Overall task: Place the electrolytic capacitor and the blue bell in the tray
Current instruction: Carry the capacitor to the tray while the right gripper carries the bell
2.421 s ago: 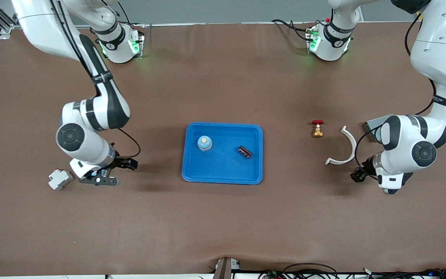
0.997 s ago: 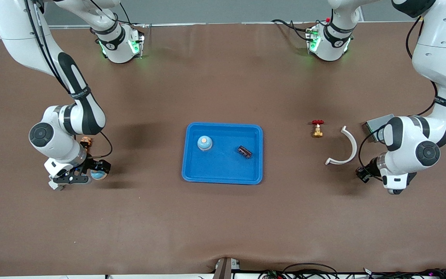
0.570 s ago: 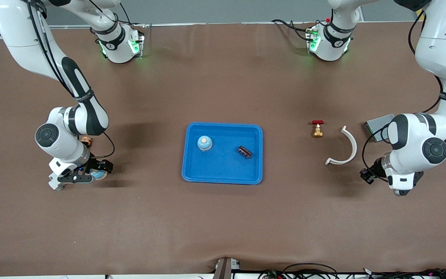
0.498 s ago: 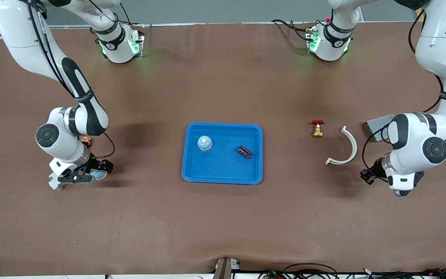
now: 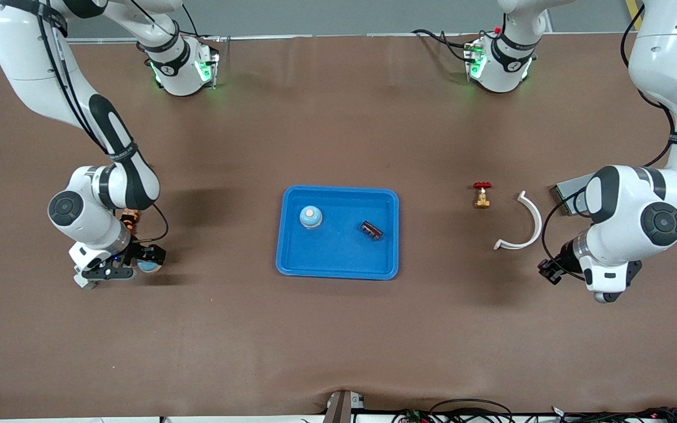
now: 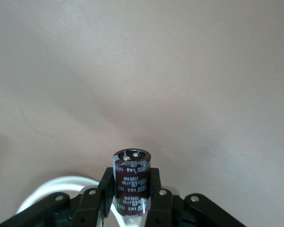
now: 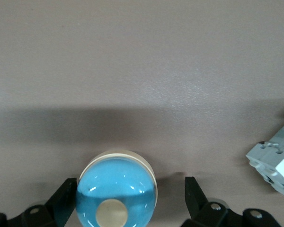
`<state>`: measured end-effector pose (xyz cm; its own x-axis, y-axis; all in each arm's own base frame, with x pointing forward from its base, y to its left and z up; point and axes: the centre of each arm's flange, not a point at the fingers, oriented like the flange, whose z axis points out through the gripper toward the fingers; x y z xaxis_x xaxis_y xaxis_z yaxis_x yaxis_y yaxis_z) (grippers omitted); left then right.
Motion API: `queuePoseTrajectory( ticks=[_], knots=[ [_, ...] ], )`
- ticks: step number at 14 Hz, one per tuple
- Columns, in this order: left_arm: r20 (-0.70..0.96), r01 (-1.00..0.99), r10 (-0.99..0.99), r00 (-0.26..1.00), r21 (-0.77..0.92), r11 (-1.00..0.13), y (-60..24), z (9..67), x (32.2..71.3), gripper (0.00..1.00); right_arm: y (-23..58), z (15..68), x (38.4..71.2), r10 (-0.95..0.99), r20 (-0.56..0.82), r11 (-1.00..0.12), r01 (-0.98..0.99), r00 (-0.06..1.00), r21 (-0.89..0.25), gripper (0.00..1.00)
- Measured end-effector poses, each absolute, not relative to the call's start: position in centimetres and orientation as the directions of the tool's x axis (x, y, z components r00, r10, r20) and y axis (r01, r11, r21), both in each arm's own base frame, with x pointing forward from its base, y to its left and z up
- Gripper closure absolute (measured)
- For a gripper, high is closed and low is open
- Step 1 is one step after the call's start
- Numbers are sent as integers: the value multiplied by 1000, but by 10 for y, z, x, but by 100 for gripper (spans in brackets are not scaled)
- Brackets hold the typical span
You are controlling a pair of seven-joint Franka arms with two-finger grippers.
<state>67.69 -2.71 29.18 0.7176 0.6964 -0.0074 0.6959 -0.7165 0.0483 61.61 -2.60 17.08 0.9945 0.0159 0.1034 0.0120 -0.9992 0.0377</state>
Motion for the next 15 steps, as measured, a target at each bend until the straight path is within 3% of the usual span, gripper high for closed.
queuePoseTrajectory(
  ticks=[8, 9, 11, 15],
  knots=[
    [-40, 770, 771, 636, 112, -629, -134, 325, 676, 67, -15, 168, 616, 26, 100, -999, 24, 995, 28, 0],
    [-41, 775, 777, 628, 116, -621, -149, 328, 674, 67, -14, 168, 617, 28, 101, -999, 25, 995, 26, 7],
    [-44, 783, 784, 619, 120, -611, -173, 331, 670, 67, -11, 170, 618, 29, 103, -999, 27, 994, 24, 29],
    [-48, 804, 807, 589, 136, -579, -207, 341, 665, 67, -10, 171, 619, 15, 103, -1000, 13, 995, 22, 32]
  ],
)
